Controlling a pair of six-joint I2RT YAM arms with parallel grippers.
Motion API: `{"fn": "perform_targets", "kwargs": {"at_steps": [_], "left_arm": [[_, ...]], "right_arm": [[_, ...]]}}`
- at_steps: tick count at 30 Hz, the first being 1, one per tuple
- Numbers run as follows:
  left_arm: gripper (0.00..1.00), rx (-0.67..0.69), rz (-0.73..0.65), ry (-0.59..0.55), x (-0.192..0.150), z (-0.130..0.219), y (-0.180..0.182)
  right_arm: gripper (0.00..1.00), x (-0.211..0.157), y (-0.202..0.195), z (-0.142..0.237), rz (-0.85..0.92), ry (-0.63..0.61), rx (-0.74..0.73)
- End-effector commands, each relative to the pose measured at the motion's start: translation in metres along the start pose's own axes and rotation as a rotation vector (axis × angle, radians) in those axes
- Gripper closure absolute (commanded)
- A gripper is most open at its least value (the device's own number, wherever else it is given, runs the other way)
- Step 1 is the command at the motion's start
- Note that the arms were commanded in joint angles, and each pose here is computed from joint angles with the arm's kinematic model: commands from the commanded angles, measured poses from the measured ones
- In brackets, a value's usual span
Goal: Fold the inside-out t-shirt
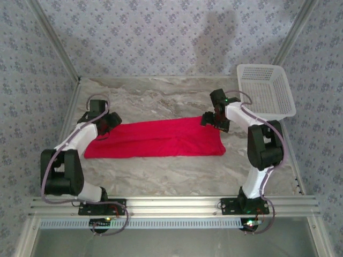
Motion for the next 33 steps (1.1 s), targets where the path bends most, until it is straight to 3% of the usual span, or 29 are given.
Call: {"fn": "perform_targets", "kwargs": {"at_steps": [1,7,10,12,17,19,25,29,33], "left_arm": [[0.34,-0.041,0.067,0.069,-0.005,-0.016,0.011],[0.36,-0.004,0.253,0.157,-0.016,-0.038,0.077],[0.37,-0.01,0.298,0.179,-0.02,-0.042,0.091],[0.37,-0.006,0.294,0.186,-0.021,-0.043,0.092],[0.38,-0.01,0.292,0.192,-0.02,-0.042,0.091],[0.38,-0.02,0.302,0.195,-0.025,-0.04,0.088],[0.35,-0.078,0.28,0.155,-0.05,-0.021,0.056],[0.34,-0.058,0.228,0.054,-0.019,0.013,0.046],[0.32,-0.063,0.189,-0.016,0.015,0.045,0.037]], "right_arm": [[0.13,-0.017,-0.019,-0.021,0.066,0.11,-0.133],[0.16,-0.022,-0.016,-0.044,0.088,0.151,-0.121],[0.21,-0.029,-0.016,-0.051,0.087,0.174,-0.107],[0.33,-0.027,-0.017,-0.052,0.096,0.159,-0.112],[0.89,-0.032,-0.018,-0.048,0.084,0.179,-0.056],[1.0,-0.033,-0.026,-0.041,0.078,0.171,-0.055],[1.0,-0.032,-0.052,0.005,0.041,0.075,-0.082],[1.0,-0.026,-0.047,0.036,0.063,-0.014,-0.047],[1.0,-0.033,-0.018,0.067,0.099,-0.075,0.027]]}}
Point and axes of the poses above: each hand's point on the last joint's axis, 136 mm out from that joint toward the fingers, its own z axis back along the fingers, its own y axis along the line the jaws close on, x = y × z, the point moved 4 cm from there along z, back along the fingers, and after that the axes turned 1 degree about z, right-handed, at the moved point
